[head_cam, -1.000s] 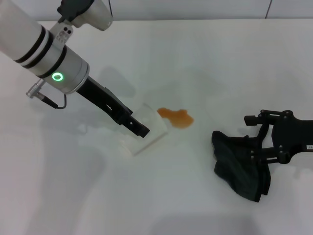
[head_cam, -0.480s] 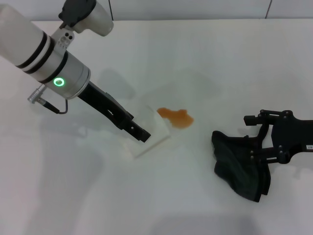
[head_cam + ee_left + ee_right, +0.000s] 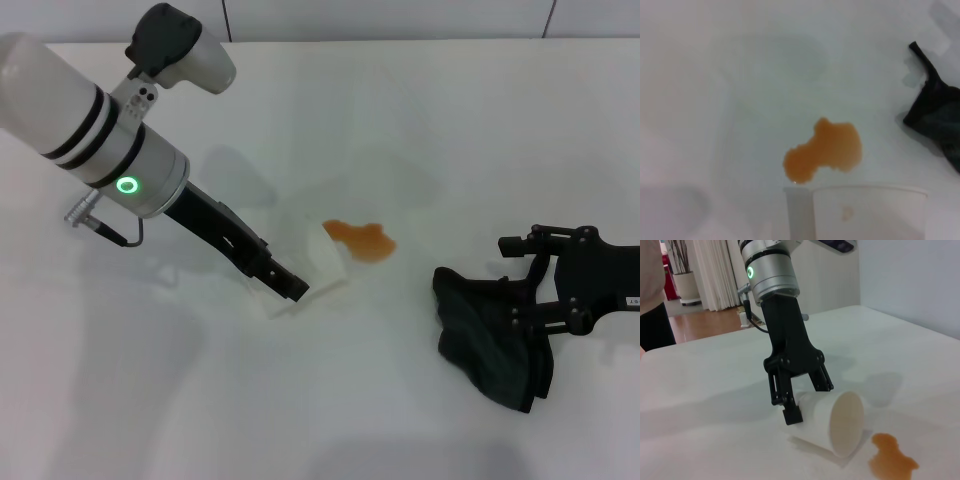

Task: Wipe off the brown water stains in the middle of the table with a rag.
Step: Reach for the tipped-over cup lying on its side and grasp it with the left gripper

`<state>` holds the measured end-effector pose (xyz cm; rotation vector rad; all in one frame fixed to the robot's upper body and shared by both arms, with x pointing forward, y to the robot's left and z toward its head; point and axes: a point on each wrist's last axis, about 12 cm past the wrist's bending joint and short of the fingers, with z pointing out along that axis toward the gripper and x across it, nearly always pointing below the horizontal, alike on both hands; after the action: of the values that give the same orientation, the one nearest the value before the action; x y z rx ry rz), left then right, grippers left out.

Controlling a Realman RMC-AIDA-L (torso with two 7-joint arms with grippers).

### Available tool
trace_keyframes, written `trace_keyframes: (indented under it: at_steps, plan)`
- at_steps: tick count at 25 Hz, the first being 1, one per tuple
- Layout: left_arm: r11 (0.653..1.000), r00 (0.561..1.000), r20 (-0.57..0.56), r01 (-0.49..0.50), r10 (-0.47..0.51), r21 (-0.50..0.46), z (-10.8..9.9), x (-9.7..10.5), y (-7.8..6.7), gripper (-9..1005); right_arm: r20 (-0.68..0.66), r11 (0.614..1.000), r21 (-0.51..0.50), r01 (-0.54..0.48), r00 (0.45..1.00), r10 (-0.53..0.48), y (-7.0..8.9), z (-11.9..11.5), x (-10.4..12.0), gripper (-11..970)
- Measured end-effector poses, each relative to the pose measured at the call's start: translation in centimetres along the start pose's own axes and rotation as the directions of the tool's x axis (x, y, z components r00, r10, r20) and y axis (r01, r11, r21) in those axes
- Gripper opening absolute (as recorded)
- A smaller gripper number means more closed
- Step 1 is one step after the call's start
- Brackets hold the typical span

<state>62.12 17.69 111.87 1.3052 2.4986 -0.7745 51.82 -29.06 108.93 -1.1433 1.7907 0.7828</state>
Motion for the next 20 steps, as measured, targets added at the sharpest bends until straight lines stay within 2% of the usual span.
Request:
trace_keyframes:
  at_steps: [20]
  plan:
    - [1.000, 0.999, -0.025, -0.022, 0.022, -0.010, -0.21, -0.27, 0.03, 846, -0.001, 1.000, -0.001, -0.004, 1.000, 0.004, 0.06, -0.03, 0.08, 871]
